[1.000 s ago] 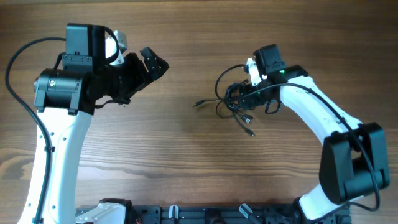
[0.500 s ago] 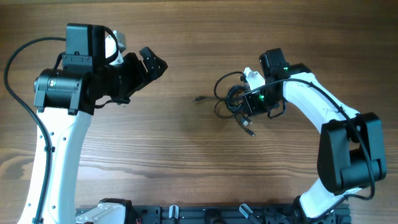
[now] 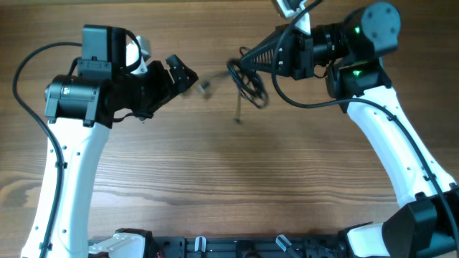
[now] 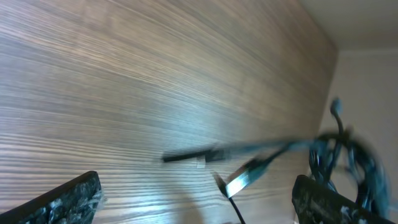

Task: Untangle cables

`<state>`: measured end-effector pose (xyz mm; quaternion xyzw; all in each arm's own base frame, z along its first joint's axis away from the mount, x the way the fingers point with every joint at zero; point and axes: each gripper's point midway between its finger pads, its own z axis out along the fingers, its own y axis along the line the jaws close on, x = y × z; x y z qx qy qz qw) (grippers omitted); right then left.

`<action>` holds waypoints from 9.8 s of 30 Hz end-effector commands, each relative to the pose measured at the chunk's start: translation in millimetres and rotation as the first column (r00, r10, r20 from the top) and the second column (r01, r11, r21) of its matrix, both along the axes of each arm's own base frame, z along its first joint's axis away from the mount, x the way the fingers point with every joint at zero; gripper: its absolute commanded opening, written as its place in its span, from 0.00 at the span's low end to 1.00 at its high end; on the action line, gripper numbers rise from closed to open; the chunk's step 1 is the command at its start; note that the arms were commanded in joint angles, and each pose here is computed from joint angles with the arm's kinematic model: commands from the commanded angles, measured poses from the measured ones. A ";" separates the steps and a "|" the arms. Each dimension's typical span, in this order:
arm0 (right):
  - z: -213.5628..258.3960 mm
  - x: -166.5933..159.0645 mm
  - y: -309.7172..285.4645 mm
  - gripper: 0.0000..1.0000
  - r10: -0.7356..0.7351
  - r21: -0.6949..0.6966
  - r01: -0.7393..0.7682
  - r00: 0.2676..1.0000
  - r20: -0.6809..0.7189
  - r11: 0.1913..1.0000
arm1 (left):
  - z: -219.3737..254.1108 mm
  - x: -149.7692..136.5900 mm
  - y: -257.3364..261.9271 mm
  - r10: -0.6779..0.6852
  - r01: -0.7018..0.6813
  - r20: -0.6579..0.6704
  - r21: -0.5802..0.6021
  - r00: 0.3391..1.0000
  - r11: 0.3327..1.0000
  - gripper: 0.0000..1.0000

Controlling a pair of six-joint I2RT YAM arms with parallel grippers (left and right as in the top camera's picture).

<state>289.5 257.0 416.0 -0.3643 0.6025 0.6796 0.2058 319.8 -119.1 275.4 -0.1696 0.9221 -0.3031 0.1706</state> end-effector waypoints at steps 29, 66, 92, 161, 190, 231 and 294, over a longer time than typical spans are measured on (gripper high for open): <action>8.7 -23.1 38.0 0.04 0.042 -0.024 -0.050 0.964 -0.262 0.998 | 43.3 -20.4 -63.9 -0.423 0.478 0.280 -0.170 0.862 0.862 1.00; -329.9 54.6 -8.4 0.76 -0.673 -0.868 0.197 0.715 -0.192 0.457 | -74.5 7.9 25.1 0.089 -0.031 -0.216 0.256 0.972 0.966 0.78; -394.2 13.2 6.2 0.04 -0.692 -0.939 0.115 0.706 -0.152 0.323 | -217.9 11.2 -22.5 -0.006 0.204 -0.478 0.364 0.878 0.909 0.66; -163.3 -18.1 27.0 0.60 -0.259 -0.521 0.355 0.933 0.250 0.776 | -170.0 -9.8 -50.0 -0.274 0.199 -0.545 -0.194 0.793 0.961 0.04; -158.2 -109.0 70.7 0.56 0.172 -0.347 -0.145 0.984 0.048 0.927 | -173.3 -65.8 -61.2 -0.452 0.476 -0.598 -0.131 0.662 0.870 0.04; -227.7 42.1 -25.3 0.72 -0.683 -0.757 0.419 0.729 -0.048 0.501 | -176.6 -0.3 41.1 0.043 0.117 -0.566 0.244 0.823 0.963 0.79; -257.1 65.9 172.9 0.04 -0.428 -0.393 0.376 0.903 -0.049 0.839 | -142.3 9.1 187.4 0.567 -0.455 -0.443 0.339 0.695 0.823 0.90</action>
